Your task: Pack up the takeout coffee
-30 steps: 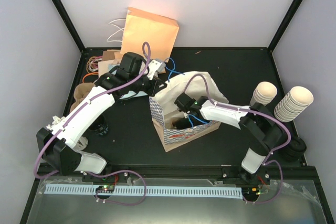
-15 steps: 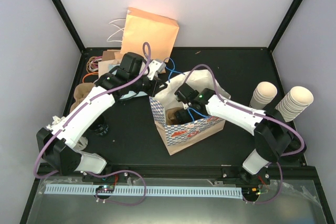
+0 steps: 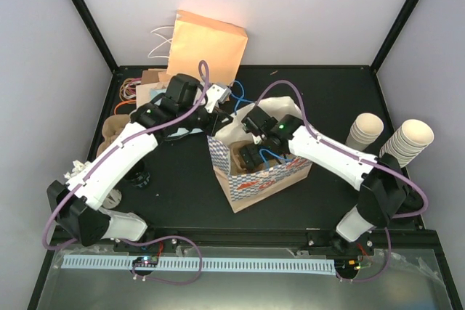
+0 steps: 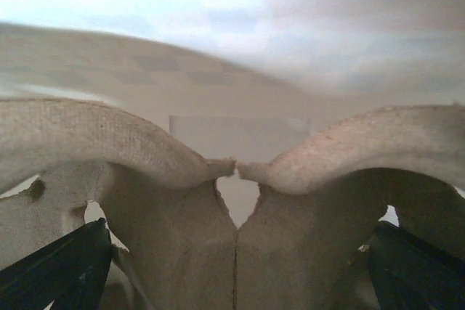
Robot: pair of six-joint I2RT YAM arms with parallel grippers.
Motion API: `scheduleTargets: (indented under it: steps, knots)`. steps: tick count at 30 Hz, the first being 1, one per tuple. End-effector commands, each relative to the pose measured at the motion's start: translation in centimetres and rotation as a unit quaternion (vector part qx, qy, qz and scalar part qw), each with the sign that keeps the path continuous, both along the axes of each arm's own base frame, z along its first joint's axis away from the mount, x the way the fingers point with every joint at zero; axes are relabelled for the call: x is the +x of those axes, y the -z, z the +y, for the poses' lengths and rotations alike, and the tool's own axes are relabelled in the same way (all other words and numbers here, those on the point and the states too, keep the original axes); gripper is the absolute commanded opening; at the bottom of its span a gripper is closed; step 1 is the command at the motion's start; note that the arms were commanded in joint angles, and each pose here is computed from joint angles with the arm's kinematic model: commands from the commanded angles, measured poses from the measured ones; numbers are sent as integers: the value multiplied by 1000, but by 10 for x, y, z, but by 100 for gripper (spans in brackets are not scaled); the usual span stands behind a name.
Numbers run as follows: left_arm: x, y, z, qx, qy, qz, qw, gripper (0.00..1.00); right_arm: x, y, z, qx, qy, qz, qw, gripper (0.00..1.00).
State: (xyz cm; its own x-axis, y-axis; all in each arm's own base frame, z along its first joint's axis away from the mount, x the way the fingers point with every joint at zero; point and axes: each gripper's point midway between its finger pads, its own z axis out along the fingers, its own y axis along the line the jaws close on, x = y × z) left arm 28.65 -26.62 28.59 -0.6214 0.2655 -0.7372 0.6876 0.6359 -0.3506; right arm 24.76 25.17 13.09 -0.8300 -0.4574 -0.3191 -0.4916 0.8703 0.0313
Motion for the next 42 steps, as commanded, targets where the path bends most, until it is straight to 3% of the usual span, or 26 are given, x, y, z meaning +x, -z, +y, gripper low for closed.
scheduleTargets:
  steps: [1,18,23,33,42]
  knots:
    - [-4,-20,-3,6,8,-46,999,1,6,-39,1,23,-4,-34,999,98]
    - [-8,-33,-2,27,-3,-96,995,2,6,-149,-8,83,-8,-119,989,97]
    - [-9,-35,-5,19,1,-96,995,1,6,-134,-11,63,-8,-108,992,96]
    - [-15,-47,-2,6,1,-107,994,2,12,-108,-6,49,-7,-97,994,77]
    - [-15,-48,-2,3,0,-111,994,2,16,-85,-2,32,-9,-85,996,70]
